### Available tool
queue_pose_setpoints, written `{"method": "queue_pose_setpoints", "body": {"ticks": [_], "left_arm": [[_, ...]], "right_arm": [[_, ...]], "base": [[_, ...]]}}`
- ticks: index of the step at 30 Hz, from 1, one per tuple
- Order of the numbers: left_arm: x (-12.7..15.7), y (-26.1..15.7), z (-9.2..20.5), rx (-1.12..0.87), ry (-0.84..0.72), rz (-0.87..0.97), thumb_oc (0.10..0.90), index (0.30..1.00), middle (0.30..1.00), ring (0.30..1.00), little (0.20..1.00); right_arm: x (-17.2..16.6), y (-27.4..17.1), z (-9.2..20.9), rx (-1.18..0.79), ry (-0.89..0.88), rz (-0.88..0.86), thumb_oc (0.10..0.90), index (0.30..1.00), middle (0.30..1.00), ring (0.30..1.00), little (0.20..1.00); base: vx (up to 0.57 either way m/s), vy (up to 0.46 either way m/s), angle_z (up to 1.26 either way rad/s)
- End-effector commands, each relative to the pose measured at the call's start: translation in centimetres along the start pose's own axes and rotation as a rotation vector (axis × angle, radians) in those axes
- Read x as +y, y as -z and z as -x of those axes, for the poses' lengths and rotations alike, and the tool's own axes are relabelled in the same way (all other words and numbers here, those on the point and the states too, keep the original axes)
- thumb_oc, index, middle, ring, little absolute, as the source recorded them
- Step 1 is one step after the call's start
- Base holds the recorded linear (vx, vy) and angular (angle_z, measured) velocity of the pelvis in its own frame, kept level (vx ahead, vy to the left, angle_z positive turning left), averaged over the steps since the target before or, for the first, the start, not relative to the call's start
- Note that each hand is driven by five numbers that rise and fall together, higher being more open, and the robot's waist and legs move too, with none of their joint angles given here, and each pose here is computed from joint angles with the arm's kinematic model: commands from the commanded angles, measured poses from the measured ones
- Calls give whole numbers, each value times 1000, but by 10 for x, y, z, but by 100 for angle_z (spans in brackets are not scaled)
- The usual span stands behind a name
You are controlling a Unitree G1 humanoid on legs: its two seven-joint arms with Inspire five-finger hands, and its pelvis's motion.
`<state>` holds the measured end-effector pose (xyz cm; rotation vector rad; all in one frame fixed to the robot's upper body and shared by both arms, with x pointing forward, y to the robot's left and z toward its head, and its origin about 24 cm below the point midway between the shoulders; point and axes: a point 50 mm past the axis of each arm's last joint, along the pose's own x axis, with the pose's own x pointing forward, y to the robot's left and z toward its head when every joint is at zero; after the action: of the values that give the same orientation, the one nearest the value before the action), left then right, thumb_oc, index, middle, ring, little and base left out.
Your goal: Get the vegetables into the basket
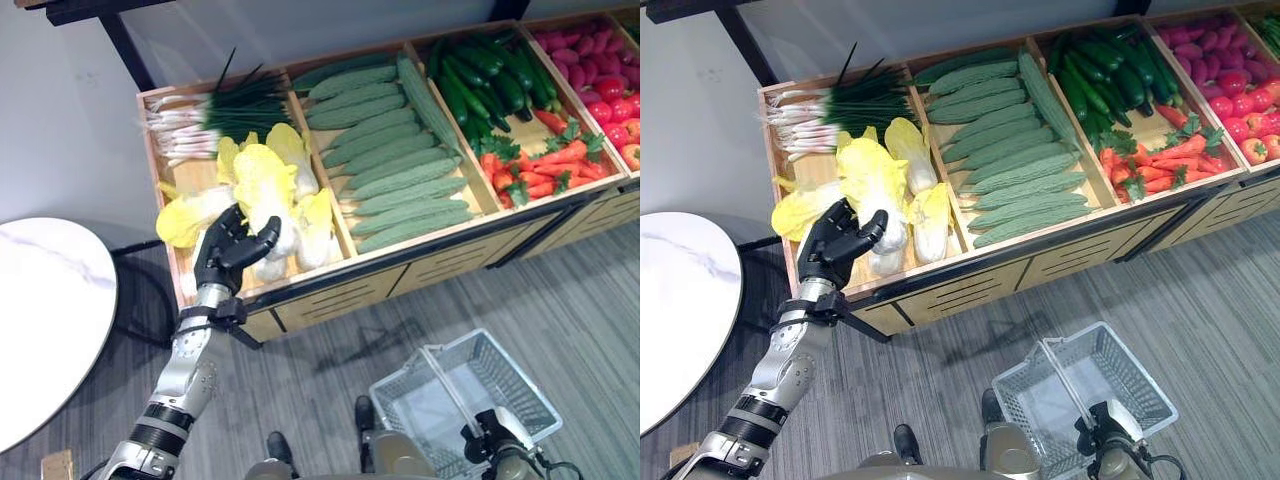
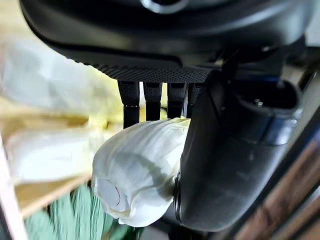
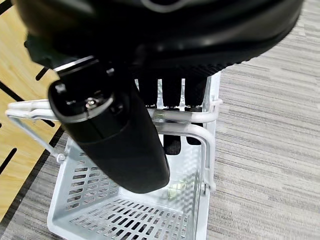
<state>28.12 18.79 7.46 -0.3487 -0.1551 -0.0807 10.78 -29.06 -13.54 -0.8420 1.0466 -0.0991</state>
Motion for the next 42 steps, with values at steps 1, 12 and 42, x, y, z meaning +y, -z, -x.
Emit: {"method": "queue_pose_setpoints", "body": {"ticks": [1,12,42], "left_arm": [[-35,-68,-15,-314,264,6,400,300,300,300,300],[-62,-85,-17,-373,444,-10,400,300,300,300,300],[-85,-87,-18,-385,524,-3,400,300,300,300,300]], "right_arm": [[-4,12,2,21,5,1,400,300,300,300,300],[-5,19,3,50,9,-29,400,300,300,300,300],[-2,48,13,164,59,-133,400,300,300,300,300]], "base": [[-9,89,-13],[-44,88,-15],[-47,-113,-38]]}}
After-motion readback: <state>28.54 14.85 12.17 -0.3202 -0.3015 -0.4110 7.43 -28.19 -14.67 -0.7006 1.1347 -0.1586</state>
